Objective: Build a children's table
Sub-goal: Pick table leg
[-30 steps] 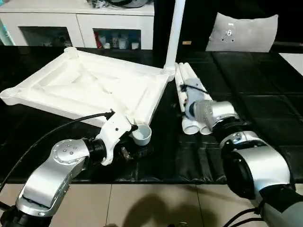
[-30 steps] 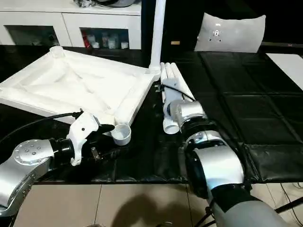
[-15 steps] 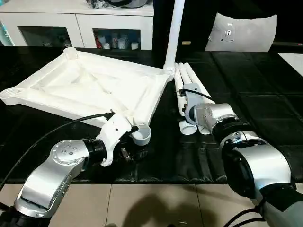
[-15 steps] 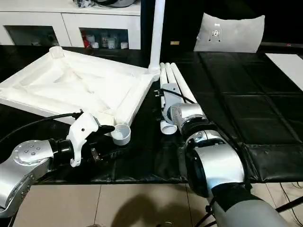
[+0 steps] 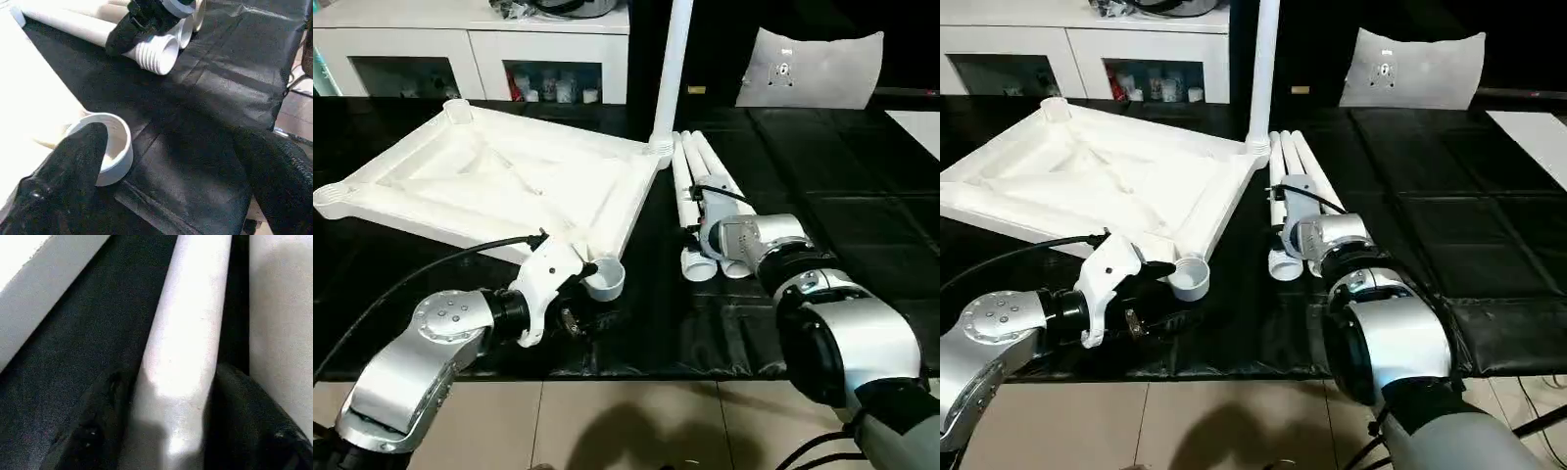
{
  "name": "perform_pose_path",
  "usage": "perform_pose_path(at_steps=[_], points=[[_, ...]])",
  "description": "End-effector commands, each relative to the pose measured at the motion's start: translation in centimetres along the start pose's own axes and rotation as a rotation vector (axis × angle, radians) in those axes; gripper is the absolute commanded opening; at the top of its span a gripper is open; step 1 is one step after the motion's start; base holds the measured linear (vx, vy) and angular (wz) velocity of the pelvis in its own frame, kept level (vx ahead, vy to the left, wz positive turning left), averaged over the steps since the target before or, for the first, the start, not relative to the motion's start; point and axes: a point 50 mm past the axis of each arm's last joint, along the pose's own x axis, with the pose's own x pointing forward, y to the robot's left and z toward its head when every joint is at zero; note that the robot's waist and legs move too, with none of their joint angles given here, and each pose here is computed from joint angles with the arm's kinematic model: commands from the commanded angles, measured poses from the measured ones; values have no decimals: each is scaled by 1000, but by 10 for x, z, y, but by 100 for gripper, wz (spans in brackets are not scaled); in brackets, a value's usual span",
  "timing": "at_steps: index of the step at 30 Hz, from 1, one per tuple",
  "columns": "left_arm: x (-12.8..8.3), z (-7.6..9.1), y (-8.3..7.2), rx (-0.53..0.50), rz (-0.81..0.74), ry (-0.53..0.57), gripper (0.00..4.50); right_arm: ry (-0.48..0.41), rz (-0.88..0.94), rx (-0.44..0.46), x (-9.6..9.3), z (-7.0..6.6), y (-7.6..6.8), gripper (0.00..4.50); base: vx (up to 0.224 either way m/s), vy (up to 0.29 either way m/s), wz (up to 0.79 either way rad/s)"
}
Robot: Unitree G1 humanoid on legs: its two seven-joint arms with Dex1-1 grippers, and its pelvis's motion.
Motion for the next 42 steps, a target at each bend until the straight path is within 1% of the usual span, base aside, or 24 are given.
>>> perform_pose_path(at_steps=[1, 2, 4, 6, 8, 11, 16, 21, 28, 30, 32, 33, 37, 40, 42], points=[[-1, 3, 2, 17, -4, -4, 450, 84, 27, 32, 5, -17, 4, 245, 0, 0, 0], [-1, 3, 2, 19, -4, -3, 450, 85, 27, 35, 5, -17, 4, 245, 0, 0, 0], [-1, 3, 2, 20, -6, -1, 450, 89, 28, 49, 5, -18, 4, 229, 0, 0, 0], [-1, 3, 2, 20, -6, -1, 450, 89, 28, 50, 5, -18, 4, 229, 0, 0, 0], [-2, 2, 2, 21, -8, 5, 450, 91, 31, 57, 5, -19, 4, 214, 0, 0, 0], [-3, 0, 2, 22, -12, 11, 450, 93, 32, 67, 5, -20, 4, 208, 0, 0, 0], [-3, 0, 3, 25, -13, 14, 450, 96, 37, 77, 6, -22, 5, 203, 0, 0, 0], [-4, -2, 4, 25, -14, 16, 450, 74, 38, 106, 6, -19, 5, 202, 0, 0, 0], [-4, -2, 4, 25, -14, 16, 450, 74, 38, 106, 6, -19, 5, 202, 0, 0, 0], [-4, -3, 5, 27, -13, 20, 450, 59, 36, 127, 5, -16, 5, 200, 0, 0, 0], [-6, -2, 9, 38, 5, 22, 450, -85, 8, 217, -3, 10, -3, 199, 0, 0, 0], [-7, -3, 10, 38, 8, 23, 450, -113, 7, 229, -6, 16, -5, 198, 0, 0, 0], [-8, -5, 11, 41, 8, 33, 450, -165, 12, 232, -11, 26, -6, 195, 0, 0, 0], [-7, -3, 12, 45, 8, 29, 450, -206, 8, 235, -15, 35, -7, 194, 0, 0, 0], [-5, -2, 13, 48, 9, 23, 450, -218, 4, 229, -16, 37, -7, 193, 0, 0, 0]])
